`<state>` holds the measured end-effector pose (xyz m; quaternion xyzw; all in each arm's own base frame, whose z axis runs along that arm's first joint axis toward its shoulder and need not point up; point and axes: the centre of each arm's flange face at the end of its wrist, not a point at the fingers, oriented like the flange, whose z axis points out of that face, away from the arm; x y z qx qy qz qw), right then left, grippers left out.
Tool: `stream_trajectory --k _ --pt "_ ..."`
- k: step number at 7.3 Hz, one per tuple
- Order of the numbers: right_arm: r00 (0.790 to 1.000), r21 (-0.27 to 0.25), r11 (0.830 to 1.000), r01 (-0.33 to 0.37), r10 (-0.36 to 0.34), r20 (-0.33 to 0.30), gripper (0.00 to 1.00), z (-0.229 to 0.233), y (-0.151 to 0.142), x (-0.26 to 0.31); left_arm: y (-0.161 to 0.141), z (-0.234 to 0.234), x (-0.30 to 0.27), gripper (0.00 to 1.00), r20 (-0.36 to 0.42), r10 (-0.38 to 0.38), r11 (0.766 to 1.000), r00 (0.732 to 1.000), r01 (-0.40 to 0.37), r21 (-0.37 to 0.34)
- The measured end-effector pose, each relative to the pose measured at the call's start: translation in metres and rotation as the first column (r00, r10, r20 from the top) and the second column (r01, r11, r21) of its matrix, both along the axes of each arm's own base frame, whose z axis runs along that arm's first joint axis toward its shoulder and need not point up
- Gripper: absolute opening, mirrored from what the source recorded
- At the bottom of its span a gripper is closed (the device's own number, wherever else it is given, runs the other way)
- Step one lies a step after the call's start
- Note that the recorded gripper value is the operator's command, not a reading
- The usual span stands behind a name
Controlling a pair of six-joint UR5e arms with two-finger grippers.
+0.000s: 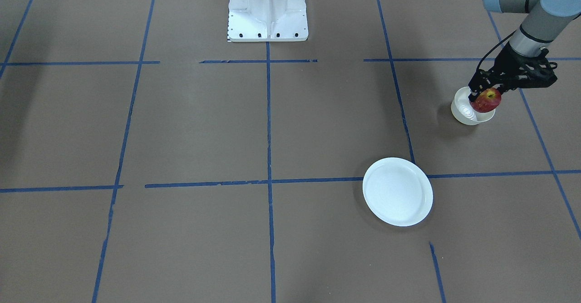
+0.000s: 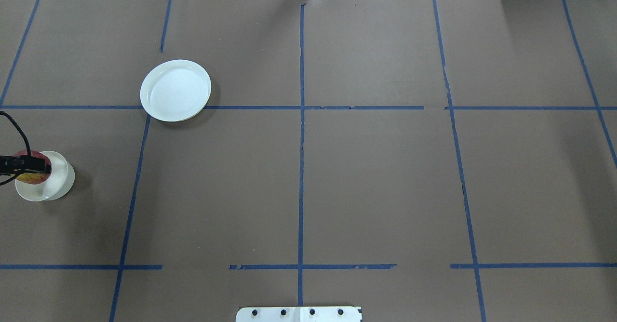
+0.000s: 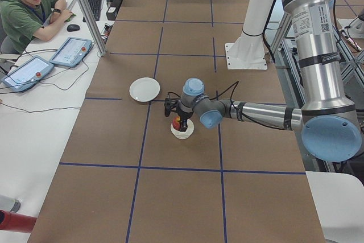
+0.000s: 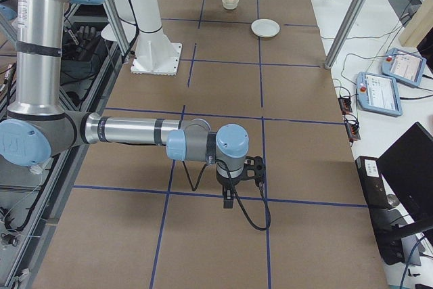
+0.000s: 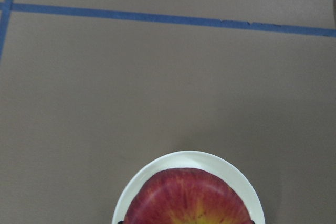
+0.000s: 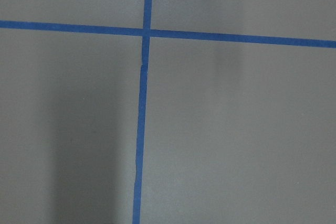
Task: Move apple from plate to bowl
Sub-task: 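Lower the apple into the white bowl with the left gripper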
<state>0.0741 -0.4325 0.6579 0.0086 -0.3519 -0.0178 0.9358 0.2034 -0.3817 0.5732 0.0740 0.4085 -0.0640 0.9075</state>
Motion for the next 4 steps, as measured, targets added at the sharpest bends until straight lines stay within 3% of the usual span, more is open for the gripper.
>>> stream_trajectory --k 2,3,4 --pt "1.000 0.000 1.000 0.000 0.000 0.000 1.00 0.0001 0.0000 0.0000 0.0028 0.0071 0.0074 0.77 0.008 0.012 1.000 1.000 -0.012 -0.009" --pt "1.000 0.000 1.000 0.000 0.000 0.000 1.00 0.0000 0.0000 0.0000 0.0032 0.0089 0.0084 0.92 0.011 0.014 1.000 1.000 -0.014 -0.011" --pt "1.000 0.000 1.000 0.000 0.000 0.000 1.00 0.0000 0.0000 0.0000 0.0032 0.0095 0.0087 0.99 0.011 0.015 1.000 1.000 -0.014 -0.012"
